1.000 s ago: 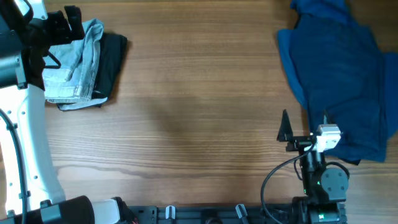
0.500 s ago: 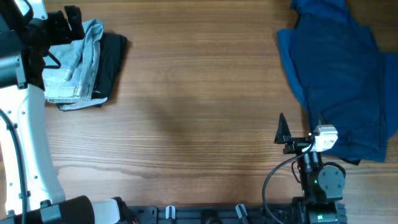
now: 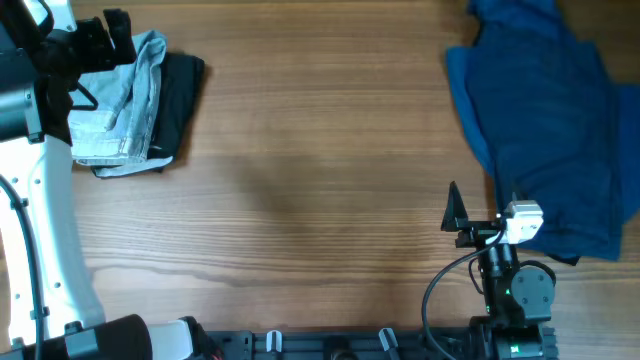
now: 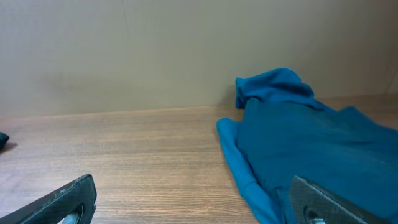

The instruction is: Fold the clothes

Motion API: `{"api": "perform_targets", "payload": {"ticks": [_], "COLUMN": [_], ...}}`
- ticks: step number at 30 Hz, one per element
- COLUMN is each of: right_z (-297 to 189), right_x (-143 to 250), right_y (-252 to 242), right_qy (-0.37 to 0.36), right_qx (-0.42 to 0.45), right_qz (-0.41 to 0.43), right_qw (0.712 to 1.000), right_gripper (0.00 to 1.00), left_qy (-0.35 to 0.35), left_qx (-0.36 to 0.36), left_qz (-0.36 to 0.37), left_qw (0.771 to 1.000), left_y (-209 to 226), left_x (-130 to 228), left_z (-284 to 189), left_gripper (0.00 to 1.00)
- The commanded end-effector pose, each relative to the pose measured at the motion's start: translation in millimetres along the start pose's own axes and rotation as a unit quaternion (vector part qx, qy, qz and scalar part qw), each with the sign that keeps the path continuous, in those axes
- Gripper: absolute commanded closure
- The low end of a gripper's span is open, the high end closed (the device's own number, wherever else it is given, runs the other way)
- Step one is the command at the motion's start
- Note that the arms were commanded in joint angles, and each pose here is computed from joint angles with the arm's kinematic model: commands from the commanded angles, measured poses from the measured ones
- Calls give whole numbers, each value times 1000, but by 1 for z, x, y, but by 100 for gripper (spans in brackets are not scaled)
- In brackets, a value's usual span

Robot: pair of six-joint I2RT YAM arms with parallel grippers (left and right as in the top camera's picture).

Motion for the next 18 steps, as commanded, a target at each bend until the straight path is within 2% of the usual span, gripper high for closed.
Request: {"api": "perform_targets", "payload": {"ticks": [1,4,10,13,15,18], "right_z": [0,0,0,0,0,0], "right_x": [0,0,0,0,0,0], "right_y": [1,1,1,1,1,1], "right_qy": [-1,-1,-1,-1,-1,-1], "right_qx": [-7,-7,-7,-7,-7,-7], "right_qz": [9,10,10,10,10,10], "right_qw": [1000,1000,1000,1000,1000,1000], "right_gripper": [0,0,0,0,0,0], "left_qy": [24,73,46,-38,-121,-181], "left_qx": [-3,-31,-23,45,106,126], "left_qz": [-5,-11,-4,36,61,72], "left_qw": [1000,997,999,998,985,973], "left_y": [-4,-7,-31,-64,-84,-89], "left_x": [9,29,46,51,62,89], "left_z": [-23,-64,-153,-176,-182,-172], "left_gripper": [0,0,0,0,0,0]}}
Point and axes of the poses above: each gripper's point midway between its finger pads, its own z axis out along the fingers, its own y axis along the line the jaws close on, x = y × z, the point moved 7 cm from there along -z, back along the fingers, and after that the axes turned 3 degrees about z, right-handed, at the moved point
